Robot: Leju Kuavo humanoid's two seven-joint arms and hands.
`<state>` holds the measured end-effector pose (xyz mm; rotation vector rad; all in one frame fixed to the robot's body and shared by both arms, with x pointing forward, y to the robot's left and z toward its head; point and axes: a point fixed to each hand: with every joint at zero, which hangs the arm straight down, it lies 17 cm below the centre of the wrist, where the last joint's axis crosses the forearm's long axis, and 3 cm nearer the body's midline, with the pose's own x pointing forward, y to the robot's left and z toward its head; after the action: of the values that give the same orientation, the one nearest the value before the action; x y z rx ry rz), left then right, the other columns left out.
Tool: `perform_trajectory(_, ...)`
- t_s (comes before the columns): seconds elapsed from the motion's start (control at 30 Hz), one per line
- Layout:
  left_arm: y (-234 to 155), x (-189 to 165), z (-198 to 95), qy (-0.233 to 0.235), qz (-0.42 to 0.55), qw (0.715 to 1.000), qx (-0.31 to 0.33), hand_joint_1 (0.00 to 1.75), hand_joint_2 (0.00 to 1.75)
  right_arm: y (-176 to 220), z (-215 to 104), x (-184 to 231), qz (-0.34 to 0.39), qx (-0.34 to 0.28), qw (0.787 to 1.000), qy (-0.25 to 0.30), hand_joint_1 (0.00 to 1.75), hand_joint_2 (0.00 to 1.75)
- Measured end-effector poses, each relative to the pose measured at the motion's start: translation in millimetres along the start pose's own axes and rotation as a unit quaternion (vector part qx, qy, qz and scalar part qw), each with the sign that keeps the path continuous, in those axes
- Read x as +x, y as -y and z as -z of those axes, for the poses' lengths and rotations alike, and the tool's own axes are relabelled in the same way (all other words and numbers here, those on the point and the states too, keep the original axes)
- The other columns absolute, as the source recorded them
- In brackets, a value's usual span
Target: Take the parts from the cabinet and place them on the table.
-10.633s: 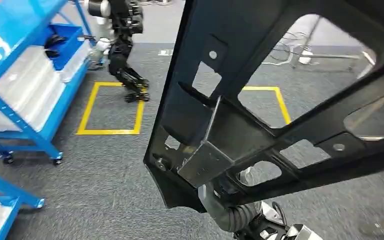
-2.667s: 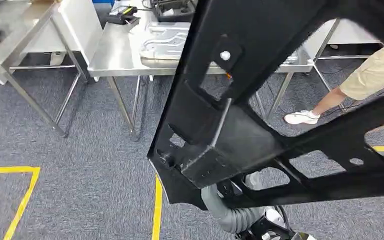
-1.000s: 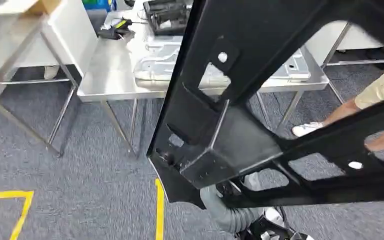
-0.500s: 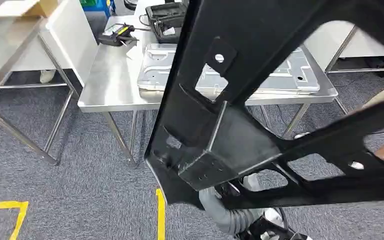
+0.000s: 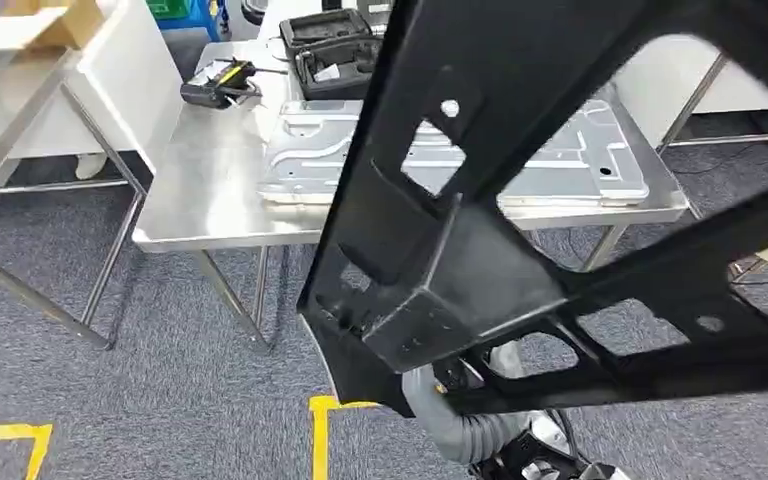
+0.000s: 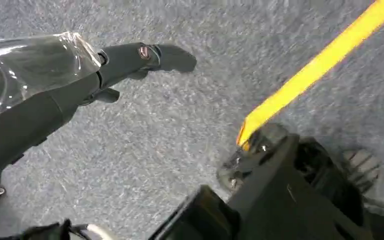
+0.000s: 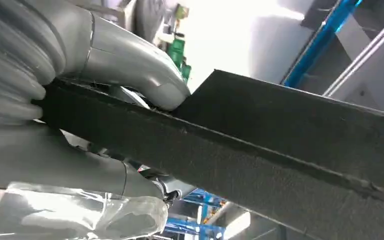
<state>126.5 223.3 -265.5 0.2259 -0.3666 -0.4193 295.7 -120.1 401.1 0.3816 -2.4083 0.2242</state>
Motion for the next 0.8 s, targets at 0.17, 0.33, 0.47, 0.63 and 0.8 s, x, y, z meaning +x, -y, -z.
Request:
perform_trajectory(0.17, -5, 11, 3, 0.006, -0.003, 1.0, 0.004, 0.0, 1.75, 0, -1, 0, 0.001, 0.0, 1.0, 0.0, 1.75, 1.75)
perform_trajectory(0.33, -5, 5, 2, -0.001, -0.003, 1.0, 0.004, 0.0, 1.75, 0, -1, 0, 0.001, 0.0, 1.0, 0.002, 1.75, 1.75)
perform_trajectory(0.47, -4, 5, 2, -0.001, -0.002, 1.0, 0.003, 0.0, 1.75, 0, -1, 1, 0.0, -0.002, 1.0, 0.002, 1.75, 1.75)
perform_trajectory(0.63, -3, 1, 1, -0.003, -0.002, 1.0, 0.002, 0.0, 1.75, 0, -2, 0, 0.001, -0.002, 1.0, -0.001, 1.75, 1.75)
perform_trajectory(0.8, -1, -1, 0, -0.004, -0.001, 1.0, 0.001, 0.0, 1.75, 0, -2, -1, 0.0, -0.002, 1.0, -0.001, 1.75, 1.75)
